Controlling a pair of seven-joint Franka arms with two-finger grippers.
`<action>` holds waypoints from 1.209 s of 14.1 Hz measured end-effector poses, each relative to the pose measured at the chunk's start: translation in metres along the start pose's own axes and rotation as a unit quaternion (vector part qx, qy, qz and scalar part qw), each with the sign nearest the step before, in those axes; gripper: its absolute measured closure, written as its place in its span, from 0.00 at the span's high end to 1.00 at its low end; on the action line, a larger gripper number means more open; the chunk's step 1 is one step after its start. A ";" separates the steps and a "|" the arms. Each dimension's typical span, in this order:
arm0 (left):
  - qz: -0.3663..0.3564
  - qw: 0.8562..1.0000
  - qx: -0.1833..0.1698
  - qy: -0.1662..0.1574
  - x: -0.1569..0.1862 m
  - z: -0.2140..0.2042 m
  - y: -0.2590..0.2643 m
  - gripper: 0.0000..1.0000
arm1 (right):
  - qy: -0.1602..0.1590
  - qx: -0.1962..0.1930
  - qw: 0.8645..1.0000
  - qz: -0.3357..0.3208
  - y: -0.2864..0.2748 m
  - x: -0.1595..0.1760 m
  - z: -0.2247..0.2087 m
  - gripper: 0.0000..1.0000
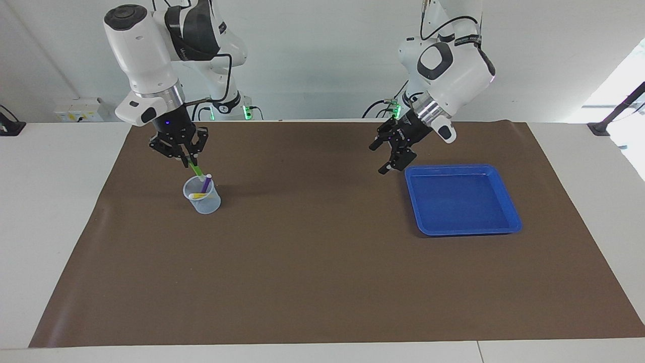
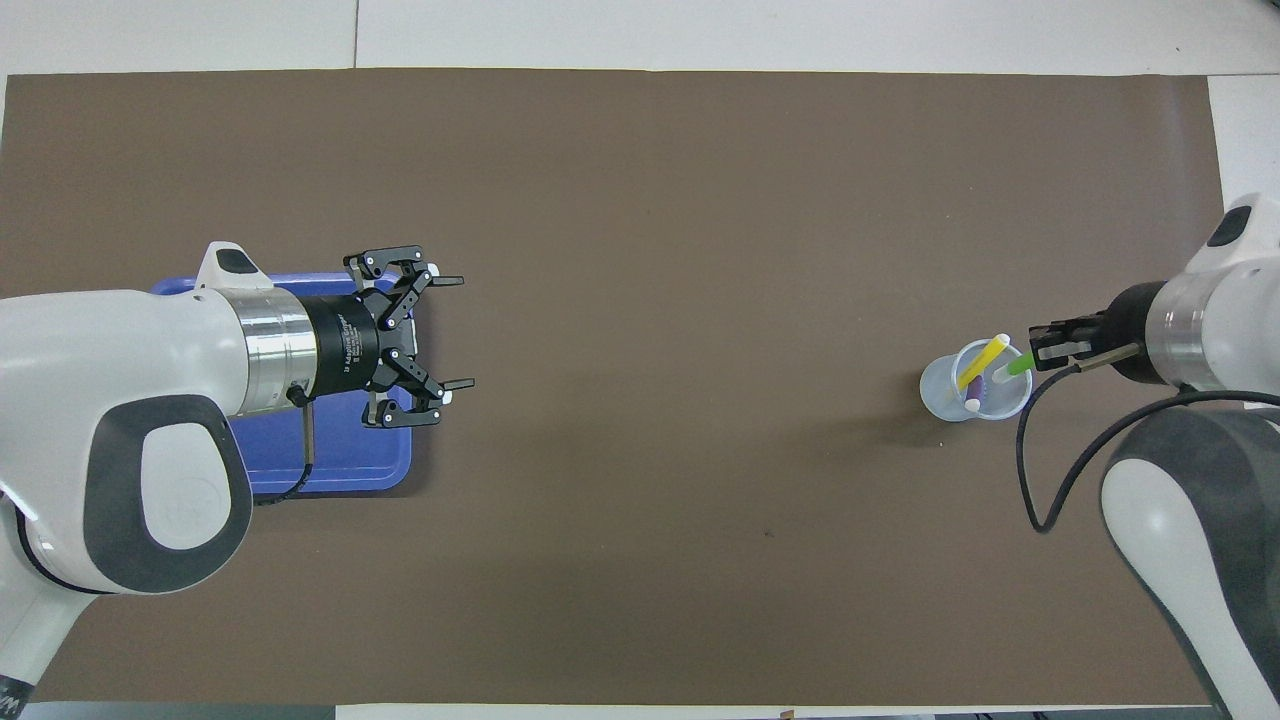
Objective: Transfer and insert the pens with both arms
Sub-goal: 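Insert the green pen into the cup while the left gripper withdraws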
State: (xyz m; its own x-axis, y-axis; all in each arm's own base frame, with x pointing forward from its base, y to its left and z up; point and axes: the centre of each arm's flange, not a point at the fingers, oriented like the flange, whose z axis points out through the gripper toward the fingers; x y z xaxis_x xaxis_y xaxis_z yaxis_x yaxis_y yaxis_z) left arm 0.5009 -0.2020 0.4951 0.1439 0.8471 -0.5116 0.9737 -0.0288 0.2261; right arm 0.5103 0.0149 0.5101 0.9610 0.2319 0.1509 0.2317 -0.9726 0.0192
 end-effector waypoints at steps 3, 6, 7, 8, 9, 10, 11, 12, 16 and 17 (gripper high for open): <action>0.082 0.996 0.011 0.028 0.019 -0.009 0.011 1.00 | 0.001 0.000 1.000 0.007 0.010 -0.014 0.019 0.17; 0.153 0.987 0.016 0.048 0.047 -0.032 0.027 1.00 | 0.006 -0.001 1.000 0.011 0.012 -0.022 0.039 0.17; 0.181 0.981 0.028 0.065 0.056 -0.044 0.034 1.00 | 0.007 -0.001 1.000 0.011 0.012 -0.024 0.044 0.17; 0.209 0.974 0.039 0.078 0.064 -0.056 0.042 1.00 | 0.007 -0.001 1.000 0.011 0.011 -0.025 0.048 0.17; 0.243 0.965 0.048 0.086 0.070 -0.071 0.051 1.00 | 0.007 -0.001 1.000 0.011 0.011 -0.027 0.052 0.17; 0.286 0.952 0.062 0.093 0.074 -0.082 0.057 1.00 | 0.004 -0.001 1.000 0.011 0.010 -0.029 0.057 0.17; 0.334 0.932 0.085 0.109 0.078 -0.090 0.061 1.00 | 0.002 0.000 1.000 0.012 0.010 -0.031 0.062 0.17; 0.382 0.908 0.117 0.128 0.081 -0.097 0.061 1.00 | 0.000 0.000 1.000 0.012 0.010 -0.031 0.065 0.17; 0.530 0.808 0.212 0.147 0.078 -0.136 0.063 1.00 | 0.004 -0.001 1.000 0.014 0.011 -0.029 0.069 0.47; 0.560 0.783 0.233 0.139 0.074 -0.151 0.062 1.00 | 0.007 -0.002 1.000 0.015 0.012 -0.028 0.068 0.57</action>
State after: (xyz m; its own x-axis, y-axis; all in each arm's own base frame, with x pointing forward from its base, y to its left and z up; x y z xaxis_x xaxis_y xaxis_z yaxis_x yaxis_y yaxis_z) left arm 0.5448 -0.0612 0.5959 0.9725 0.2329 0.0052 0.2324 -0.9716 0.0433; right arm 0.4969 -0.0024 0.4393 0.9653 0.2017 0.1657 0.2015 -0.9793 0.0182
